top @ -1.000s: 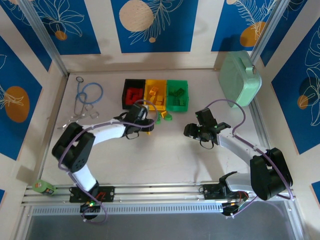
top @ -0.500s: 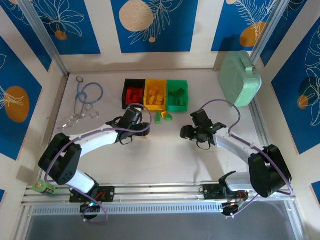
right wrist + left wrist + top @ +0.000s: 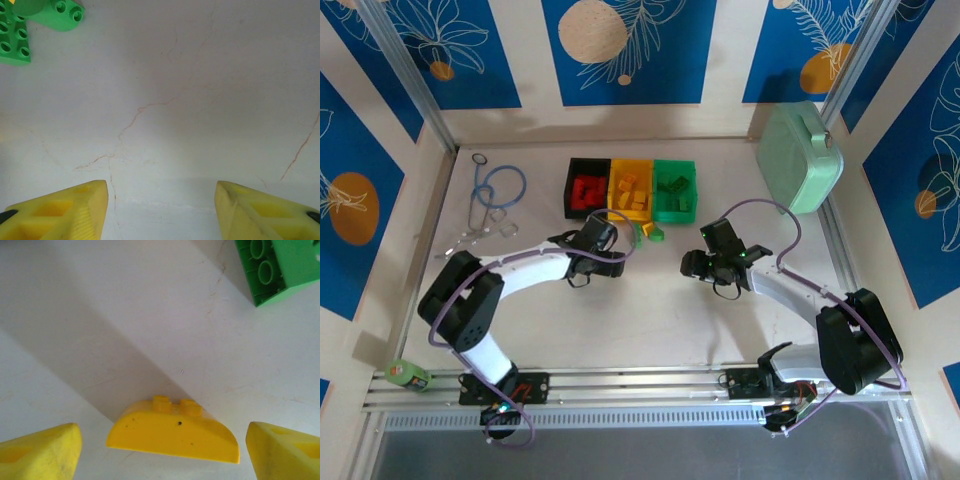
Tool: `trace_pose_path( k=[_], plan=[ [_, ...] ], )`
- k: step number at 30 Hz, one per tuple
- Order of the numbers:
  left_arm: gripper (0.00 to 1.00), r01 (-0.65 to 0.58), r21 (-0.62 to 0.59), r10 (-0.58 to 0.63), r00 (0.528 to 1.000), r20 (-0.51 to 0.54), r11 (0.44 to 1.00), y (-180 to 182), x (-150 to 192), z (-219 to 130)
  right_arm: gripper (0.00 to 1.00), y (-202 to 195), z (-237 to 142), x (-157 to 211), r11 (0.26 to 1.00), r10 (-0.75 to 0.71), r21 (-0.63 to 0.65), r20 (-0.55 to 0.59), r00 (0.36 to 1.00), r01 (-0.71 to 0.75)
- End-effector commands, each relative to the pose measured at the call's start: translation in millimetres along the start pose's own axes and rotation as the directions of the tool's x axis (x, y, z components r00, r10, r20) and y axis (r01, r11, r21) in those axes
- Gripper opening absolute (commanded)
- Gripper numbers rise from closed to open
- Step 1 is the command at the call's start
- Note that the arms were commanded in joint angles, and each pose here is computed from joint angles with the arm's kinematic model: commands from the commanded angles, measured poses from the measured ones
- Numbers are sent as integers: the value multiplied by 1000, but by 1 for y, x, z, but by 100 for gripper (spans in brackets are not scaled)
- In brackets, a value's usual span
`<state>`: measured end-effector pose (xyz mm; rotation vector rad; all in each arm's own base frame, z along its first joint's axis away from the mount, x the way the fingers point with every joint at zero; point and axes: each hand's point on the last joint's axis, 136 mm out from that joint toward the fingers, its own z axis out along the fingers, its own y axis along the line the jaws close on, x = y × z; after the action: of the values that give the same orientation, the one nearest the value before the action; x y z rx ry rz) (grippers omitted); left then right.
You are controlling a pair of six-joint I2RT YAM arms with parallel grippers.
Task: Sort the legos into containers by color
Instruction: Pick up the lego from the center of the table.
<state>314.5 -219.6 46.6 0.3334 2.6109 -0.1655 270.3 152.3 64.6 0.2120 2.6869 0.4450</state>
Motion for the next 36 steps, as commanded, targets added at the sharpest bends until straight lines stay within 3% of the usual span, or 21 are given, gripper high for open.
trace_pose_path(
  k=[1, 14, 20, 23, 27, 36],
  plan=[
    [85, -37, 3, 37, 999, -39, 999, -4, 4, 5, 59, 3, 0, -3, 1000, 10, -2, 16, 1000, -10],
    [82, -43, 37, 45, 997, -70, 998, -15, 3, 22, 59, -1, 0, -2, 1000, 12, 5, 19, 1000, -12],
    [75, -43, 36, 45, 996, -71, 998, -15, 2, 19, 59, -2, -1, -2, 1000, 16, 5, 22, 1000, -16],
    [67, -46, 27, 48, 997, -54, 999, -14, -4, 13, 59, -1, -1, -2, 1000, 16, 3, 22, 1000, -16],
    [55, -43, 43, 44, 999, -16, 998, -17, -17, 3, 59, -1, -1, -2, 1000, 15, 3, 21, 1000, -16],
    [54, -42, 69, 37, 996, 75, 997, -27, -75, -11, 59, -1, -2, -1, 1000, 15, 1, 18, 1000, -15]
  ],
)
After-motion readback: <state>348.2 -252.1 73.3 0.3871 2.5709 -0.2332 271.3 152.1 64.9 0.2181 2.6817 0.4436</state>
